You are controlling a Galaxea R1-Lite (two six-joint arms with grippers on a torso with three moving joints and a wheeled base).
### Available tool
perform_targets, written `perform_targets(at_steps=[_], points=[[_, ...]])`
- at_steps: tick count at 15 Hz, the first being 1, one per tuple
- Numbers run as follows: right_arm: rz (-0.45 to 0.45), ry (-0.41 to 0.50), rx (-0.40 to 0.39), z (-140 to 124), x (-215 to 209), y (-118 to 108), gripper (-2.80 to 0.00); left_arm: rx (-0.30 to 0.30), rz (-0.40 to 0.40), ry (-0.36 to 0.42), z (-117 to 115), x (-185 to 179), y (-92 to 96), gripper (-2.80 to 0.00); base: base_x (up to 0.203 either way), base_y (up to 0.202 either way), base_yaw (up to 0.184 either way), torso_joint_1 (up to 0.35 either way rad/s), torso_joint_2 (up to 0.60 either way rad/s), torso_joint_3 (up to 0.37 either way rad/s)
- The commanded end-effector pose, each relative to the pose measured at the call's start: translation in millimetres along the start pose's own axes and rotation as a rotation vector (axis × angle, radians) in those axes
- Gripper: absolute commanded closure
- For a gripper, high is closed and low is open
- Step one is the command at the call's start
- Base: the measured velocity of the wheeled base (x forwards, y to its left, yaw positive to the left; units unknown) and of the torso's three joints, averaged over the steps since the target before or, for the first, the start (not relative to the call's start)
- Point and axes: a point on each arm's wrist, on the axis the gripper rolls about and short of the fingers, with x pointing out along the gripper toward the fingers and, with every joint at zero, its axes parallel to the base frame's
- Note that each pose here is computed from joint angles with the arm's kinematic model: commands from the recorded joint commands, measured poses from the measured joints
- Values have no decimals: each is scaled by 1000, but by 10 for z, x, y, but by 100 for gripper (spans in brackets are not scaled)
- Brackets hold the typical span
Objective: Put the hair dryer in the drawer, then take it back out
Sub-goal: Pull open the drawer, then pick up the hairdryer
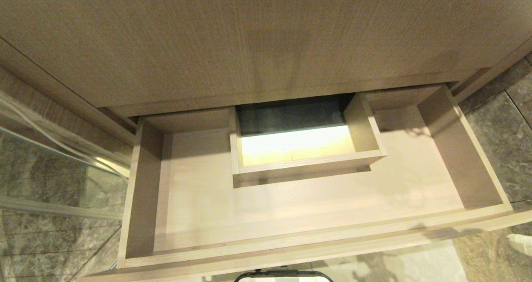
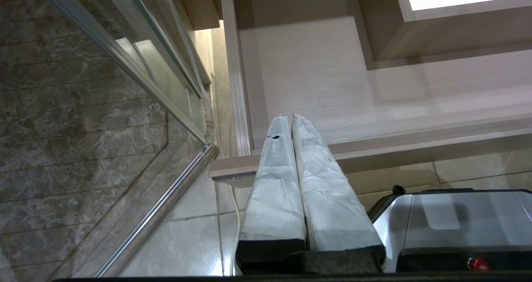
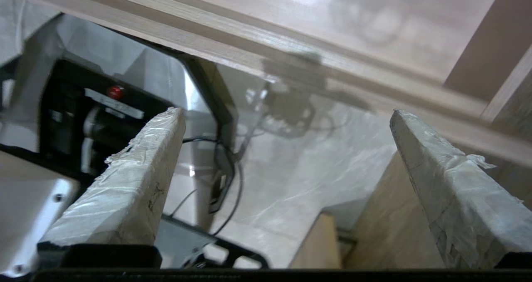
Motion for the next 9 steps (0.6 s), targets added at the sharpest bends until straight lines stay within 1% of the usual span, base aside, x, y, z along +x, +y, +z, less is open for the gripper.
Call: perform_targets(at_steps=[1, 2, 6, 9], points=[[-34, -29, 86, -19, -135, 35, -280, 0, 0, 1, 0, 1, 0, 0, 0, 0, 0, 0, 0, 0], [-67, -34, 117, -9, -154, 27, -280, 0, 0, 0, 0, 0, 0, 0, 0, 0, 0, 0, 0, 0], [-99, -57, 127, 19, -165, 7, -280, 0, 0, 1, 0, 1, 0, 0, 0, 0, 0, 0, 0, 0], [-123, -68, 175, 88, -106, -56, -280, 0, 0, 1, 0, 1, 0, 0, 0, 0, 0, 0, 0, 0]])
